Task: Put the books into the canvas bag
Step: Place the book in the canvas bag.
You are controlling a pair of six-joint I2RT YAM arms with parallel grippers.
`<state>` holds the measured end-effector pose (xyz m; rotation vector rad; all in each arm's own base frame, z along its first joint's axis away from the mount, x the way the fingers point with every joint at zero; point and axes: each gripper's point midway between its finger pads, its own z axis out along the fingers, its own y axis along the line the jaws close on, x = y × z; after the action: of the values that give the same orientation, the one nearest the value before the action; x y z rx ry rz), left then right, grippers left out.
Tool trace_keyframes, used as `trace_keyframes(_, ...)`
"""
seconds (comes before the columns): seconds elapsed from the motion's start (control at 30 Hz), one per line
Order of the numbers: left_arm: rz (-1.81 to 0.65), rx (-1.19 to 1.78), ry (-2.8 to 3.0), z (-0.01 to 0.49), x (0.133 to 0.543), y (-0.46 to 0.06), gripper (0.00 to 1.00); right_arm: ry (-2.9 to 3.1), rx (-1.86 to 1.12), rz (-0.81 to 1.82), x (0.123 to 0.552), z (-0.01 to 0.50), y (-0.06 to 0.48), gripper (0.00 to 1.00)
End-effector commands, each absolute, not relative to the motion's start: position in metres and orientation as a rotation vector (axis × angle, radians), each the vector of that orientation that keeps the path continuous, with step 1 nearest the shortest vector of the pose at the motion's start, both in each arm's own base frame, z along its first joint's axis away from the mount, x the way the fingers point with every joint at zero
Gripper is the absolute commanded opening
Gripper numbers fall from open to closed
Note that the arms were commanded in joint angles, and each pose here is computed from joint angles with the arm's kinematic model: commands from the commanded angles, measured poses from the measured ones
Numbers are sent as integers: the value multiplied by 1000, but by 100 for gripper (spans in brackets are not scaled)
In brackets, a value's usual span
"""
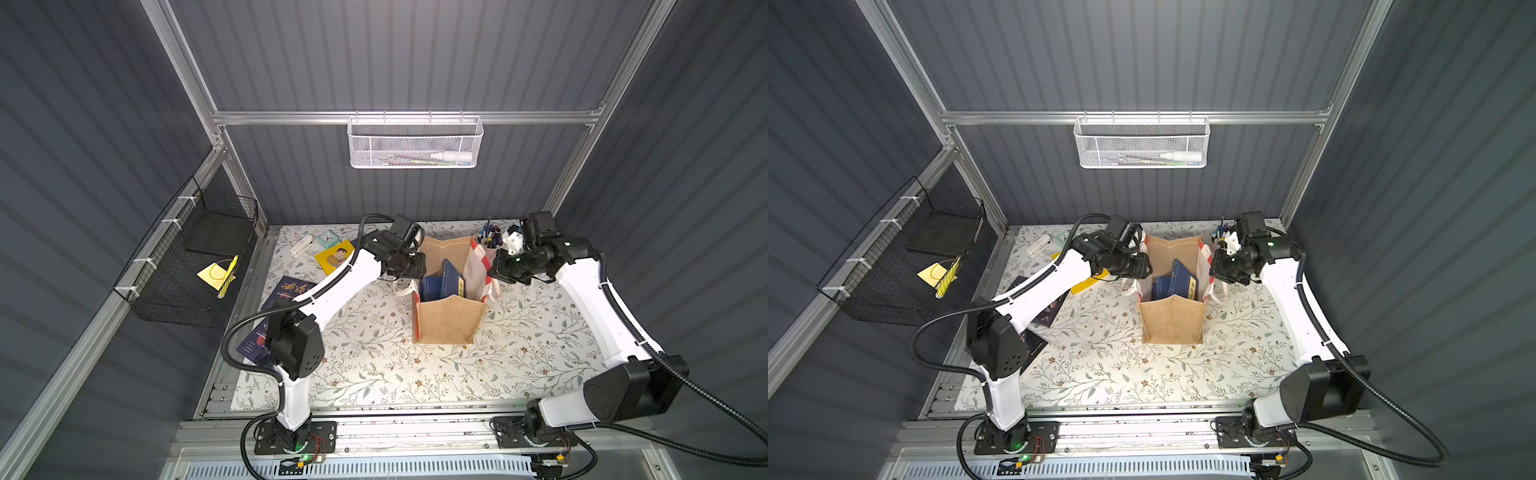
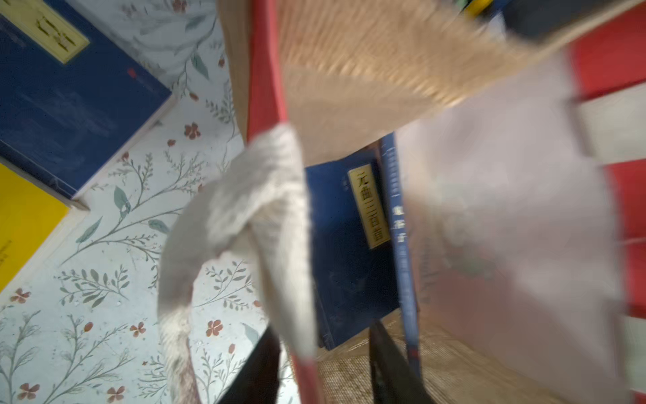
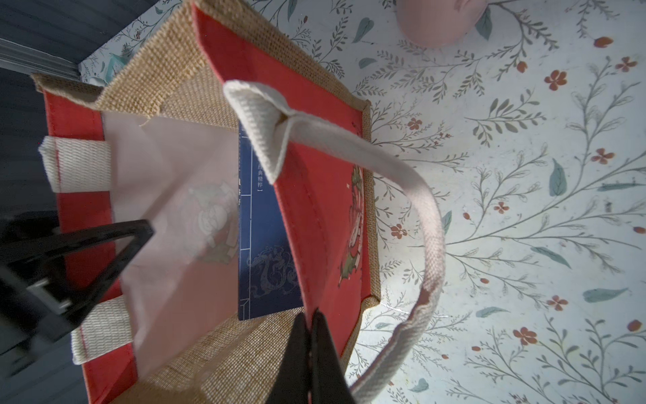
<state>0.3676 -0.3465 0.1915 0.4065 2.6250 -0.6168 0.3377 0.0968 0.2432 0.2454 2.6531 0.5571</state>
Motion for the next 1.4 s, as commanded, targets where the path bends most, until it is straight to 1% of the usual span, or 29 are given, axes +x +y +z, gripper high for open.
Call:
trace_keyframes(0.0,-618,407,2608,213,366,-344,3,2611,220,547,332,264,91,1)
trace_keyframes(0.03,-626,416,2585,223,368,-346,0,2603,222,537,332,267,88,1)
trace_keyframes(0.17,-699,475,2465,272,366,-358,0,2555,208,538,328,287,85,1)
trace_keyframes(0.23,-722,488,2441,281,364,-361,0,2551,206,532,326,290,83,2)
trace_keyframes(0.27,-723,488,2437,282,363,-361,7,2553,205,528,326,289,82,3)
trace_keyframes(0.33,-684,476,2446,275,365,-356,35,2571,210,524,326,283,81,6)
trace_keyframes(0.37,-665,474,2461,269,365,-353,42,2583,212,523,326,277,81,8)
trace_keyframes(0.47,-640,474,2491,256,363,-350,54,2614,224,550,330,256,81,14)
trace_keyframes(0.5,-639,469,2491,255,363,-349,56,2626,241,550,331,250,80,15)
trace_keyframes(0.57,-648,473,2476,260,361,-349,57,2644,238,605,329,245,86,17)
trace_keyframes(0.63,-650,481,2451,268,361,-348,57,2636,238,605,329,247,85,19)
trace_keyframes(0.73,-648,509,2381,287,359,-350,54,2614,232,584,329,256,83,21)
trace_keyframes(0.8,-657,532,2334,299,357,-354,53,2601,227,579,326,265,82,29)
trace_keyframes(0.87,-665,527,2317,303,357,-354,53,2580,243,520,325,273,74,30)
trace_keyframes(0.97,-612,491,2299,304,360,-343,53,2535,248,478,318,291,71,31)
trace_keyframes(1.0,-586,477,2293,305,361,-337,56,2517,236,449,316,297,72,31)
trace_keyframes(1.1,-515,436,2290,304,364,-318,61,2493,135,358,309,309,91,32)
trace_keyframes(1.17,-473,396,2295,302,366,-304,65,2476,59,303,308,318,108,36)
trace_keyframes(1.2,-457,379,2298,301,367,-296,65,2464,27,283,309,322,117,36)
trace_keyframes(1.37,-408,249,2341,289,376,-249,69,2387,-161,257,318,336,184,36)
